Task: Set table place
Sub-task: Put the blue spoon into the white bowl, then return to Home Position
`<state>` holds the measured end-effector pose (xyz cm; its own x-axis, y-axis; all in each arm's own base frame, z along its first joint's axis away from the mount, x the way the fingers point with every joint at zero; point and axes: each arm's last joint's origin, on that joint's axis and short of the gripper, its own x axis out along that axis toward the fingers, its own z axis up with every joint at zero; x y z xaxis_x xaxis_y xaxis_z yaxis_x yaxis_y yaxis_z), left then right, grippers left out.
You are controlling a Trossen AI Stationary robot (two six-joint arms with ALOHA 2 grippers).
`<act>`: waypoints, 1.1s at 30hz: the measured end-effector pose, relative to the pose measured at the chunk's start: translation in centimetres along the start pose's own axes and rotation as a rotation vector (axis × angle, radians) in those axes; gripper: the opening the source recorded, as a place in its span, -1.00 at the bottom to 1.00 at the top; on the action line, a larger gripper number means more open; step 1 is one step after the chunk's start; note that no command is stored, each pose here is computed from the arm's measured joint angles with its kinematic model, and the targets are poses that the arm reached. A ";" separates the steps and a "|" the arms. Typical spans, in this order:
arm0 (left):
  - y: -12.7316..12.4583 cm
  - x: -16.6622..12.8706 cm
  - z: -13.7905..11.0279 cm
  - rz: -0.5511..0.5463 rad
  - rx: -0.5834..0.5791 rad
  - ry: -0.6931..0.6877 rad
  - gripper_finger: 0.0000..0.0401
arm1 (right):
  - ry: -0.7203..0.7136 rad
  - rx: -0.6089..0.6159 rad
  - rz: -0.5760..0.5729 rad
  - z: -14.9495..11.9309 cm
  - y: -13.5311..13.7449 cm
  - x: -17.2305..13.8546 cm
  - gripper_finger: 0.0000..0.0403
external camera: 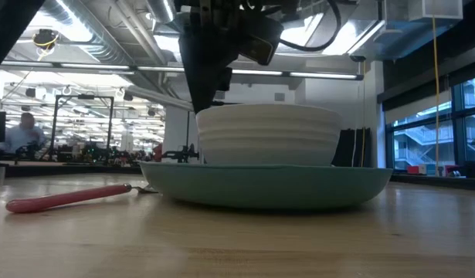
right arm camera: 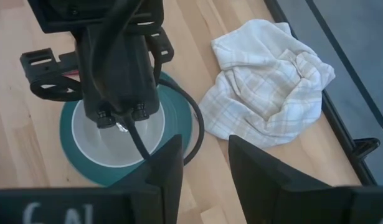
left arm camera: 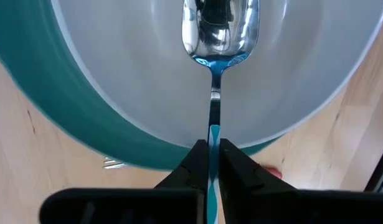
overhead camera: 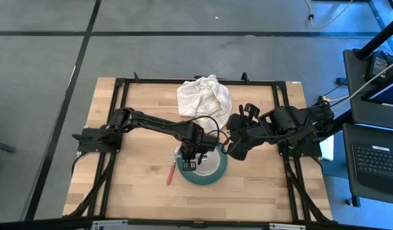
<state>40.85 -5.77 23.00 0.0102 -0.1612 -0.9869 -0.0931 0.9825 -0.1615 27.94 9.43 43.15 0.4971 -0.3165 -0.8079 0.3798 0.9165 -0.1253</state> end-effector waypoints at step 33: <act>-0.1 -0.2 1.6 -0.048 0.012 -0.161 -0.83 | 0.000 -0.001 0.000 0.0 0.0 0.0 -0.36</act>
<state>42.46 -5.68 23.25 0.1743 -0.1922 -0.9658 -0.0764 0.9752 -0.2079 27.94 9.43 43.15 0.4972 -0.3169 -0.8077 0.3794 0.9166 -0.1261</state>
